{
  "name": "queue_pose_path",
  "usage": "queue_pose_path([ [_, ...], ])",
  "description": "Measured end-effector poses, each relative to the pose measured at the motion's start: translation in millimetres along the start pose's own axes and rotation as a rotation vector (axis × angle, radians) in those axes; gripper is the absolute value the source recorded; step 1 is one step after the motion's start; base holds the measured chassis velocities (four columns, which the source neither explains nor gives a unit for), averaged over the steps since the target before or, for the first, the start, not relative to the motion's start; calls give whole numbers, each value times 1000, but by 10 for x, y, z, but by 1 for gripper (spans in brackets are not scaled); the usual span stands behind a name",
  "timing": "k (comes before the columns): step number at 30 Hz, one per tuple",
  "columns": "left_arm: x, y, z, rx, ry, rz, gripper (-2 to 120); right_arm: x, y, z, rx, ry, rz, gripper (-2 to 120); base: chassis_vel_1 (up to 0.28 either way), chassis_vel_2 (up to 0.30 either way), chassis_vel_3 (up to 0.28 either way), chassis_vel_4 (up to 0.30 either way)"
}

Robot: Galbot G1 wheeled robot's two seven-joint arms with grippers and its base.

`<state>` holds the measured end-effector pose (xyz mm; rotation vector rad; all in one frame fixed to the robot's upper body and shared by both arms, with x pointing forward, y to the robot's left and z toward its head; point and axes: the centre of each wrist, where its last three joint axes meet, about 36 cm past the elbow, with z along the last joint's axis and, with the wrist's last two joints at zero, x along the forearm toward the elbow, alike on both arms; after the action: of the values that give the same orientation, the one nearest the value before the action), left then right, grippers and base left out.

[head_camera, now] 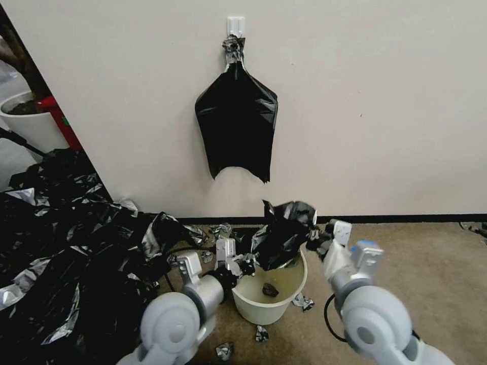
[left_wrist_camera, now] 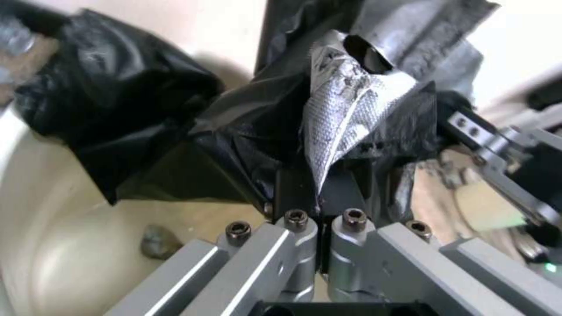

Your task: Place a trash bag onto the trash bin.

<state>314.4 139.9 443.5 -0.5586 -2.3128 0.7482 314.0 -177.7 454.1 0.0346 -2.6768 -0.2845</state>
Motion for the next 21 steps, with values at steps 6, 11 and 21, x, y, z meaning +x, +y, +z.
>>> queue_pose_path([
  [6, -140, 112, 167, -20, -16, -86, 0, -44, 24, 197, 10, 25, 15, 0, 0, 0, 0, 0],
  [11, 10, 136, 307, -81, -102, -147, 0, 69, 52, 321, -18, 15, 38, 0, 0, 0, 0, 0],
  [21, 397, 5, 631, -241, -279, -219, 0, 405, 296, 491, -139, -1, 120, 0, 0, 0, 0, 0],
])
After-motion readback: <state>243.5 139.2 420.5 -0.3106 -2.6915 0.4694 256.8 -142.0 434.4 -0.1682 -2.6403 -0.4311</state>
